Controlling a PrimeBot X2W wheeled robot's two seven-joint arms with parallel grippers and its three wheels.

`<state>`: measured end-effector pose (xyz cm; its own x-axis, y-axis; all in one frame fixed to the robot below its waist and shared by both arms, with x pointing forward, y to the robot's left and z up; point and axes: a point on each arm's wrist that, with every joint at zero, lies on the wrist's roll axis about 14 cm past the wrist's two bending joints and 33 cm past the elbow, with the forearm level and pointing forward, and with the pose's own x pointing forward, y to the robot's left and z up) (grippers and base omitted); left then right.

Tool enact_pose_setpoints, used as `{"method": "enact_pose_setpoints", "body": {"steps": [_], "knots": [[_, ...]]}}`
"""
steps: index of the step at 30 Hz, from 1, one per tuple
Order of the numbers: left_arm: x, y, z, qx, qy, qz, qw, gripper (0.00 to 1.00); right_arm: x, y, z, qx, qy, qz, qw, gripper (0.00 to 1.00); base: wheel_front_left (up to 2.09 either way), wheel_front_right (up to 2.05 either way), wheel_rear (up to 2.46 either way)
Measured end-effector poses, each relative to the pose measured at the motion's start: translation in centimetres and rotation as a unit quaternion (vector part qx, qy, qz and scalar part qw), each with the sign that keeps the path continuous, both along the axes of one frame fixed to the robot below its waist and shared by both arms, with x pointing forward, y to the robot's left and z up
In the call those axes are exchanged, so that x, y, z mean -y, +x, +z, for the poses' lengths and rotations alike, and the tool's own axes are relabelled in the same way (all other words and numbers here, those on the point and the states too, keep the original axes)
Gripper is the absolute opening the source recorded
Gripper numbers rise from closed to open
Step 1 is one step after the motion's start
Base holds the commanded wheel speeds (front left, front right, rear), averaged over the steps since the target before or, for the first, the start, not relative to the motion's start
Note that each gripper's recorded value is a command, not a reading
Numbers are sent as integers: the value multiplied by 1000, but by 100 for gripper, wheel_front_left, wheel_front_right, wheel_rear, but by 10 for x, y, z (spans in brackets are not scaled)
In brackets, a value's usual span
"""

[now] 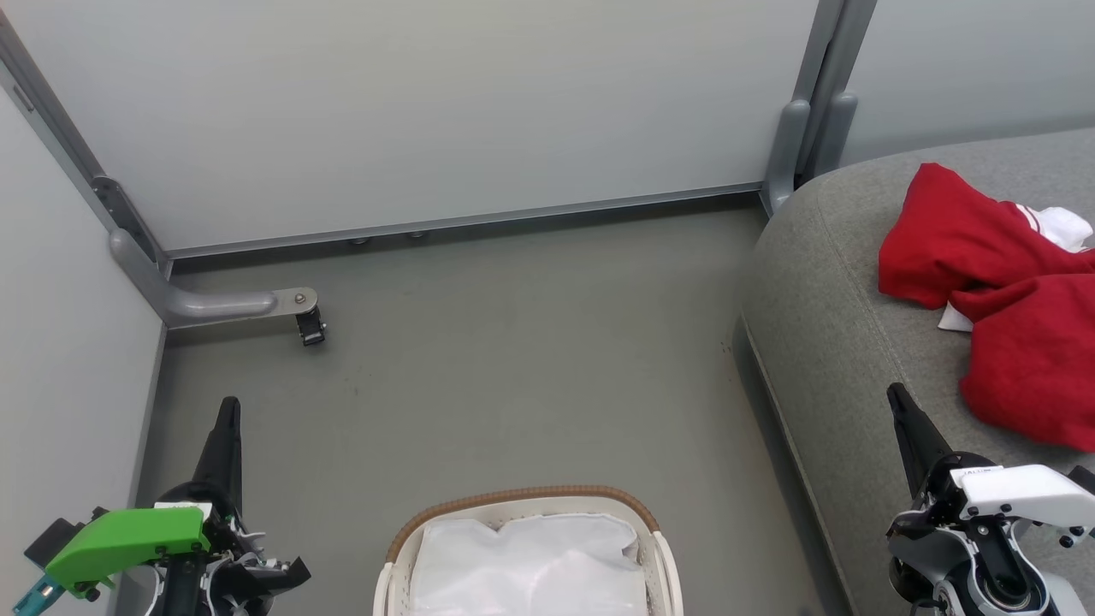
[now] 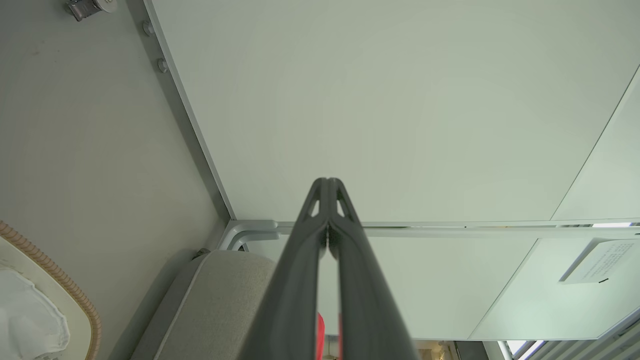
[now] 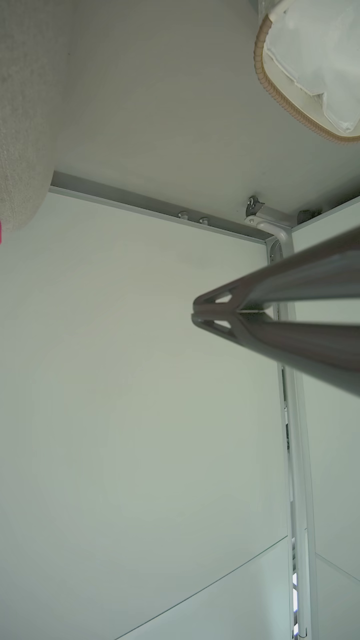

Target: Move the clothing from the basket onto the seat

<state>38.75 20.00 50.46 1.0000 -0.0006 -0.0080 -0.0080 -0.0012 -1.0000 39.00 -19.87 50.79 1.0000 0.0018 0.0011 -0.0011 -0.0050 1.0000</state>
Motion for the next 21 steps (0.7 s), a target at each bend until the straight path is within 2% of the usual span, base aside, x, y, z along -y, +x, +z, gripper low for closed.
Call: {"method": "enact_pose_setpoints", "body": {"steps": [21], "knots": [[0,0,0,0,0,0,1000,0,0,0,0,0,0,0,1000,0,0,0,0]]}}
